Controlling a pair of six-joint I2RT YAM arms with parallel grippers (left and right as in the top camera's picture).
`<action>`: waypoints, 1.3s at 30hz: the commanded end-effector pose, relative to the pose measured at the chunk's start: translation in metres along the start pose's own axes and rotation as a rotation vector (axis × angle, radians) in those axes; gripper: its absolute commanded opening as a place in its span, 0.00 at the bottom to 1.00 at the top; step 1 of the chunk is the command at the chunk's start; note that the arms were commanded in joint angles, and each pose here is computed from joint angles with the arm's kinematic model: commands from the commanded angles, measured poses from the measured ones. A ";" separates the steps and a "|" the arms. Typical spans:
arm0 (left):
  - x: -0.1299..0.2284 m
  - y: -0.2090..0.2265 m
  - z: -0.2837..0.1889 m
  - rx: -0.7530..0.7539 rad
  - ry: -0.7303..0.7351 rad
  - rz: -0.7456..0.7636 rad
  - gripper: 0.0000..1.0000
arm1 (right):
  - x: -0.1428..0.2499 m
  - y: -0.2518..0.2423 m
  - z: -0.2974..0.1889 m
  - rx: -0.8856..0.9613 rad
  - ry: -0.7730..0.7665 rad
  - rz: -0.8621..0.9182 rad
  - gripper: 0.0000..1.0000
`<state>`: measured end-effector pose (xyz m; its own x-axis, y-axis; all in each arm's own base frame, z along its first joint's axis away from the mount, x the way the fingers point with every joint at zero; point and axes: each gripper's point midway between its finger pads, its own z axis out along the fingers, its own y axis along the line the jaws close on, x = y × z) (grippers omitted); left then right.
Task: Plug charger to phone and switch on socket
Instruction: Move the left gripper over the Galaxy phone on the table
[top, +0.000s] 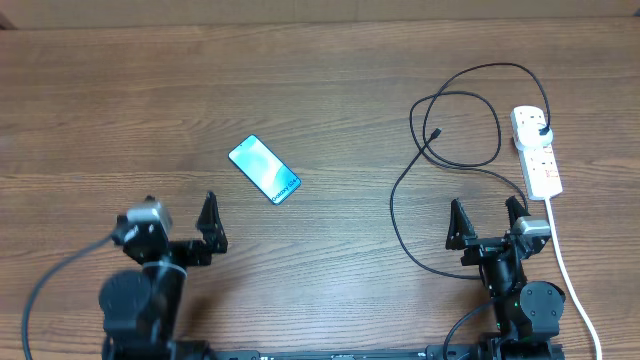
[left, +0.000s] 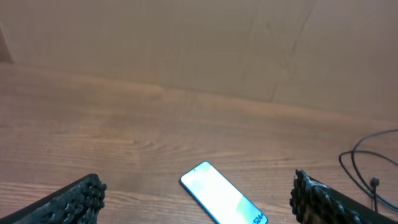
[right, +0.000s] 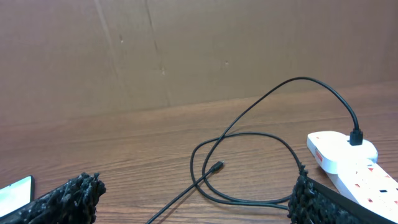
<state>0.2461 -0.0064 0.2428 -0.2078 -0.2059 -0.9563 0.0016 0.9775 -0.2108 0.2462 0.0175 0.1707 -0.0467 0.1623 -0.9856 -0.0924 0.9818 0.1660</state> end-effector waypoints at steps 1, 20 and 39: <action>-0.022 -0.003 0.008 -0.020 0.051 0.000 1.00 | 0.004 0.000 0.001 0.000 0.005 0.003 1.00; -0.021 -0.029 0.059 -0.050 0.543 0.030 1.00 | 0.004 0.000 0.001 0.000 0.005 0.002 1.00; -0.001 -0.082 0.088 0.015 0.604 0.171 1.00 | 0.004 0.000 0.001 0.000 0.005 0.002 1.00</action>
<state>0.3209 -0.0861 0.2297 -0.7337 0.0206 -0.6792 0.0986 0.9922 -0.0764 0.2462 0.0175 0.1707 -0.0471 0.1623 -0.9856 -0.0923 0.9818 0.1660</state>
